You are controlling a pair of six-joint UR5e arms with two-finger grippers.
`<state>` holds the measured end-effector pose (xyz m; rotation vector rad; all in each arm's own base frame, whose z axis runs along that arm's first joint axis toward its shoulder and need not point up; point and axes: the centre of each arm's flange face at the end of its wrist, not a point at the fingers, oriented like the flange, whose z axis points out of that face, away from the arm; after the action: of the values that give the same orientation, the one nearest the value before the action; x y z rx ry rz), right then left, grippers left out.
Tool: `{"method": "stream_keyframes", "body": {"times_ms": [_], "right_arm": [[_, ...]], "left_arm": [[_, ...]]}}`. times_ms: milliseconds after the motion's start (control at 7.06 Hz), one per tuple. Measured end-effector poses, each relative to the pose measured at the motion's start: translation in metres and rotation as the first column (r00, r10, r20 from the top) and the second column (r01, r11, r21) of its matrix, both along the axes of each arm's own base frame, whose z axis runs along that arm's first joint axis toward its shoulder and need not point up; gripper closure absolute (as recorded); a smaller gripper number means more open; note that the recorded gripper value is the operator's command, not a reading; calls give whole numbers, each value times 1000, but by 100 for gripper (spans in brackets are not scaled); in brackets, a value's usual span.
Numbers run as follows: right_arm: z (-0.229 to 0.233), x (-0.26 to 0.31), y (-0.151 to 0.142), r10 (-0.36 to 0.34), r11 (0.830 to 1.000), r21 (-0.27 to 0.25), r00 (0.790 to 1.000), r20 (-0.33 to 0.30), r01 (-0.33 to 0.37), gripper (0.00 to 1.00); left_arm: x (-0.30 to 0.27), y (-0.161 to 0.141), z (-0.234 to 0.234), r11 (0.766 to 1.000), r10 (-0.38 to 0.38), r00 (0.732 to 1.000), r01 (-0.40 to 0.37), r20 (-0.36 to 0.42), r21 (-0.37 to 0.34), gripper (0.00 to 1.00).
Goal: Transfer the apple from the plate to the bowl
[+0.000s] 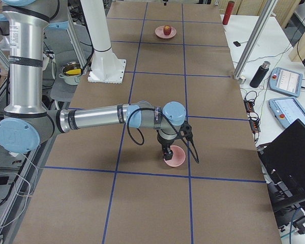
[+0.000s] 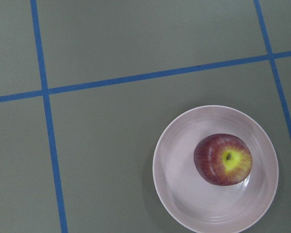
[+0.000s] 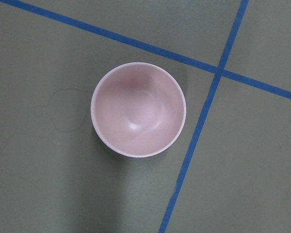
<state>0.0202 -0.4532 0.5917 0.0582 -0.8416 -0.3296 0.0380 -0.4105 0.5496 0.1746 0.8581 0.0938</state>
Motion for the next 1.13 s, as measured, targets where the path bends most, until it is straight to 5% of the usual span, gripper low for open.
{"method": "stream_keyframes", "body": {"times_ms": [708, 1133], "right_arm": [[-9, 1, -7, 8, 997, 73, 1000, 6, -8, 0], [1, 2, 3, 6, 997, 77, 1000, 14, -7, 0]], "left_arm": [[-7, -9, 19, 998, 11, 996, -17, 91, 62, 2], [-6, -9, 20, 999, -35, 996, 35, 79, 10, 2]]}}
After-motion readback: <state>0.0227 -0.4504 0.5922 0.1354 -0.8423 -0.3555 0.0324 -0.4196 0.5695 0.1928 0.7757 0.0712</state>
